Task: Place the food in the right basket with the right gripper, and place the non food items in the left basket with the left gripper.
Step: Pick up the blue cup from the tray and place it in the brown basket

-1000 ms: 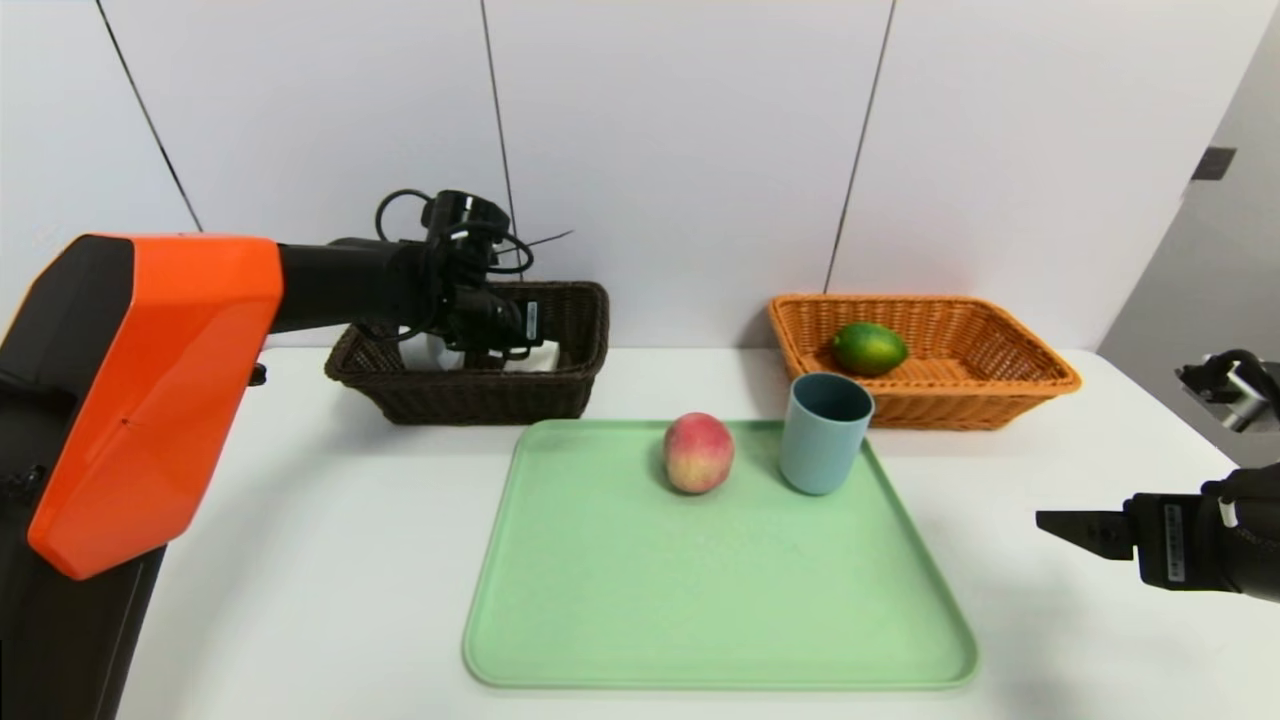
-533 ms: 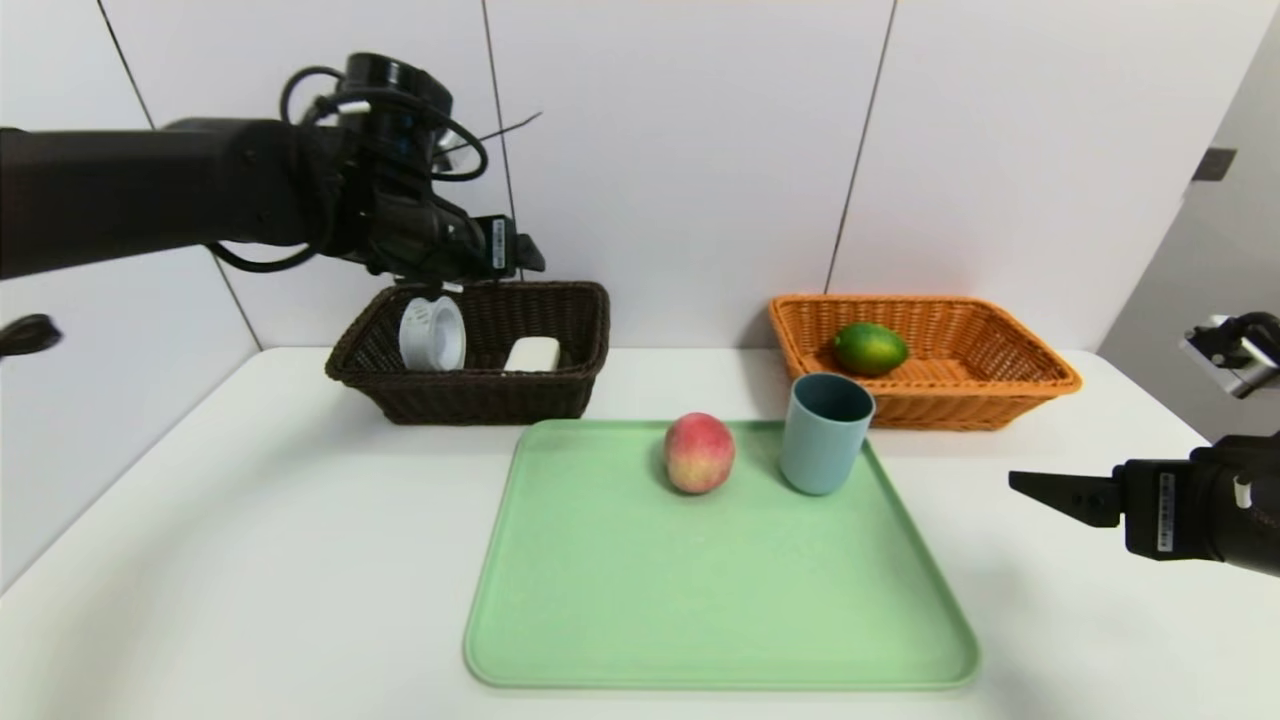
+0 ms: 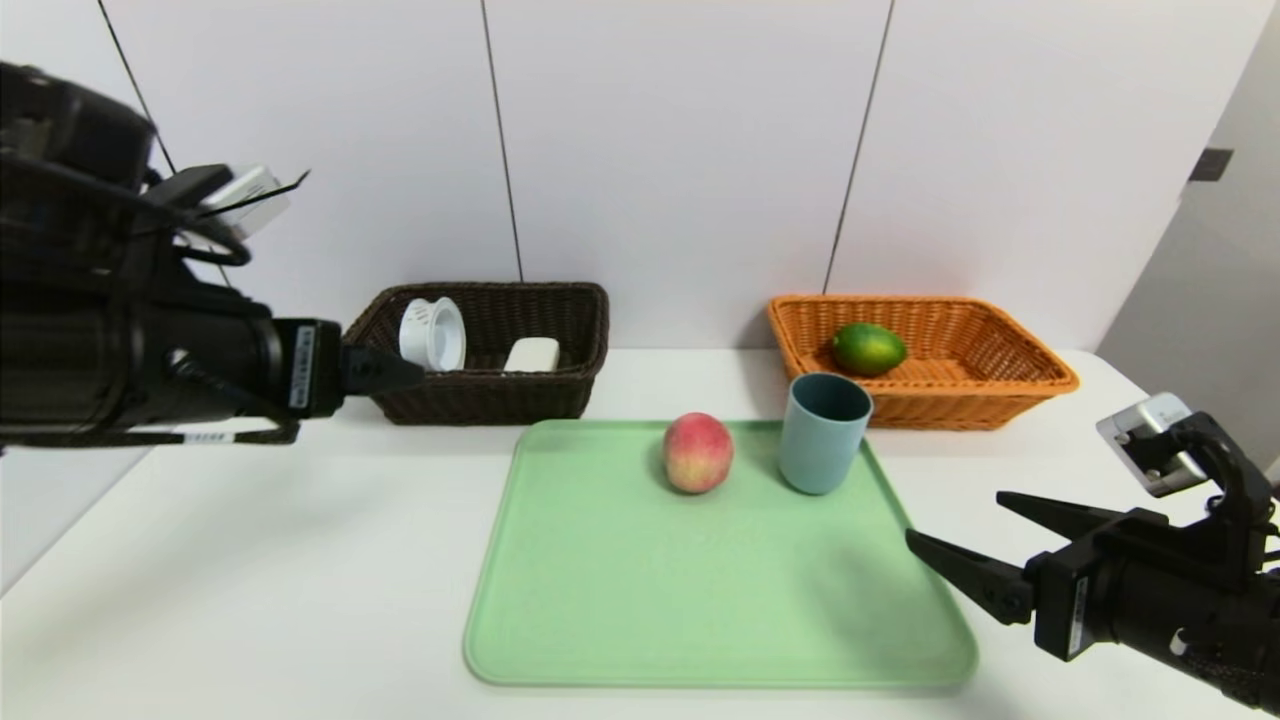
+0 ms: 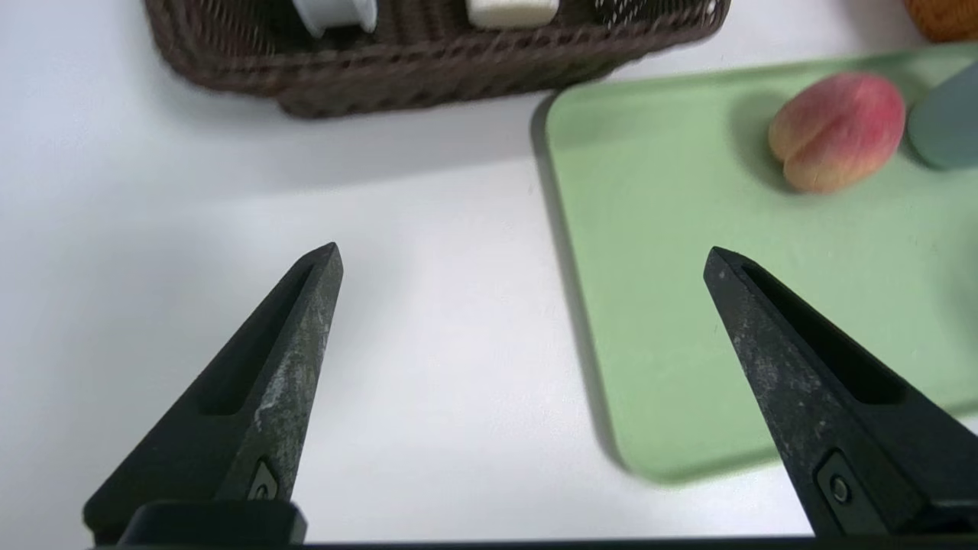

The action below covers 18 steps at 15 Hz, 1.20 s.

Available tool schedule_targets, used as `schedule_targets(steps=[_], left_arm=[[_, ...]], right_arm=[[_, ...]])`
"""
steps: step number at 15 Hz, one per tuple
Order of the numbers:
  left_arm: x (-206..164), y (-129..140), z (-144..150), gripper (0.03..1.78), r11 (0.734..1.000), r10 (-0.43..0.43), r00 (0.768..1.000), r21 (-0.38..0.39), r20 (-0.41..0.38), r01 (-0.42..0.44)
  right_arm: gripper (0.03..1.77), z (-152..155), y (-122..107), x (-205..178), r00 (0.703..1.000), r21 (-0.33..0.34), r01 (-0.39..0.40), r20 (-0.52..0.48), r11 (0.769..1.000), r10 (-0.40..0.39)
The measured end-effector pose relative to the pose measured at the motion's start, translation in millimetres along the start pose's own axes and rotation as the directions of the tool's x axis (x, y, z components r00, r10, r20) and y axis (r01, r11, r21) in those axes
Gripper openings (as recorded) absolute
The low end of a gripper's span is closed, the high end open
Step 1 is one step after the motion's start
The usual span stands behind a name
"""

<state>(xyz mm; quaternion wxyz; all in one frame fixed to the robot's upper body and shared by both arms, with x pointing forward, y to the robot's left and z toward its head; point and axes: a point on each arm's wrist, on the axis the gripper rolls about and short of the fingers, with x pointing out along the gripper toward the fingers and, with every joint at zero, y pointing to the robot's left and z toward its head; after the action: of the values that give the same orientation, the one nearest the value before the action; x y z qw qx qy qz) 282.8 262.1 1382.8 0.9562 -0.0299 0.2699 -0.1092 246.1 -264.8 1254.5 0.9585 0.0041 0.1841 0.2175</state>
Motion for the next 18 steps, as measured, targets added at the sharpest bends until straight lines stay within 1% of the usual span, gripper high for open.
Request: schedule_targets(steps=[3,7,8,10,12,15,18], left_arm=[[-35.4,9.8,-36.8,1.67,1.0,-0.006,1.0,0.006,0.011,0.006],[-60.8,16.5,-58.9,1.69,1.0,-0.009,0.999,0.007,0.038,0.009],[-63.6,17.1,-61.1,1.69,1.0,-0.01,0.999,0.007,0.04,0.01],[-67.5,17.9,-62.9,1.69,1.0,-0.012,0.999,0.006,0.051,0.012],[-69.2,18.1,-63.2,1.69,1.0,-0.013,0.998,0.006,0.057,0.013],[-70.3,18.3,-63.7,1.69,1.0,-0.015,0.998,0.006,0.058,0.014],[-70.2,18.2,-63.5,1.69,1.0,-0.015,0.998,0.008,0.058,0.015]], right_arm=[[1.71,-2.7,1.7,20.4,0.997,-0.019,-0.015,0.071,1.0,0.016],[1.71,-10.3,4.2,61.4,0.983,-0.043,0.044,0.179,0.998,-0.036],[1.71,-16.6,6.7,66.4,0.979,-0.054,0.053,0.201,0.997,-0.041],[1.71,-21.8,10.0,72.1,0.969,-0.056,0.055,0.244,0.997,-0.04],[1.71,-24.9,10.6,79.1,0.972,-0.056,0.056,0.231,0.997,-0.042],[1.71,-19.5,10.9,92.4,0.963,-0.046,0.102,0.254,0.994,-0.088],[1.71,-18.9,10.8,103.1,0.961,-0.041,0.123,0.256,0.992,-0.109]])
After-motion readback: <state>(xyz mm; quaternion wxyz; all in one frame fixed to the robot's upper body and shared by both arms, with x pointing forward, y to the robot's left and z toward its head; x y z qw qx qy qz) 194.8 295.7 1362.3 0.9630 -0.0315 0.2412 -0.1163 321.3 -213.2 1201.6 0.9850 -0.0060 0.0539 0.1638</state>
